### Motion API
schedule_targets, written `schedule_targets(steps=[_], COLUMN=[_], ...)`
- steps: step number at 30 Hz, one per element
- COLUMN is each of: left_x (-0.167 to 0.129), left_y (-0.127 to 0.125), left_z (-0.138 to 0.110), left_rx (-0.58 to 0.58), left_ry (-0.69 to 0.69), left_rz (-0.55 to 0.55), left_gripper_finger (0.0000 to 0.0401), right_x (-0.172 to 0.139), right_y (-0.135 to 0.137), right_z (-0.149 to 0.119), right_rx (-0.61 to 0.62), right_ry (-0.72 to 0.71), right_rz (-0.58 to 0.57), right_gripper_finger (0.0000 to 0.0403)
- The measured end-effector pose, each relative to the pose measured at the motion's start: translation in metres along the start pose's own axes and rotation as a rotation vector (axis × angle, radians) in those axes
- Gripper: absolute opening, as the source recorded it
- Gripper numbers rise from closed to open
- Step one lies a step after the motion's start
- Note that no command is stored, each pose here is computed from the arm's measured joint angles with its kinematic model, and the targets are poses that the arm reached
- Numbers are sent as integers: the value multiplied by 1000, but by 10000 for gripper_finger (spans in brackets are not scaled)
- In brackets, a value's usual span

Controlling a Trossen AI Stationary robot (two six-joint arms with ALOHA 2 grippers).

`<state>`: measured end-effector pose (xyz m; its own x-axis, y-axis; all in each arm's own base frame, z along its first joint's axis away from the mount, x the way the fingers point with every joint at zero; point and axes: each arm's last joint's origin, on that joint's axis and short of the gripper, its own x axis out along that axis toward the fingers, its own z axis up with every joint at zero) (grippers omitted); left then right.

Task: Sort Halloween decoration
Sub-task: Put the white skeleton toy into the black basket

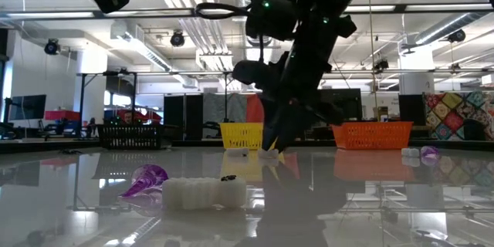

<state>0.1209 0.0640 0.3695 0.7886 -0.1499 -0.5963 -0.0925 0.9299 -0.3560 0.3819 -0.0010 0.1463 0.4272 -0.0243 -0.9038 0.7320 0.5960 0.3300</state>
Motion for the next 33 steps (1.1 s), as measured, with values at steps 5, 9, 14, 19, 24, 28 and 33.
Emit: schedule_targets(steps=[5,9,14,19,24,28,33], left_x=[0,0,0,0,0,0,0], left_y=[0,0,0,0,1,4,6], left_z=[0,0,0,0,0,0,-1], left_rx=[4,-2,-11,-13,6,8,34], left_ry=[-1,-1,-2,-2,-1,11,24], left_rz=[0,1,1,1,16,124,208], left_gripper_finger=[79,79,79,79,79,79,79], right_x=[8,23,31,30,29,17,-2], right_y=[-3,-7,-10,-10,-7,3,22], right_z=[-4,-6,-8,-6,-4,5,18], right_rx=[-1,23,49,44,8,-20,-72], right_ry=[11,37,50,50,78,88,74], right_rz=[-28,-56,-75,-68,-46,-18,27], right_gripper_finger=[93,93,83,32,17,16,14])
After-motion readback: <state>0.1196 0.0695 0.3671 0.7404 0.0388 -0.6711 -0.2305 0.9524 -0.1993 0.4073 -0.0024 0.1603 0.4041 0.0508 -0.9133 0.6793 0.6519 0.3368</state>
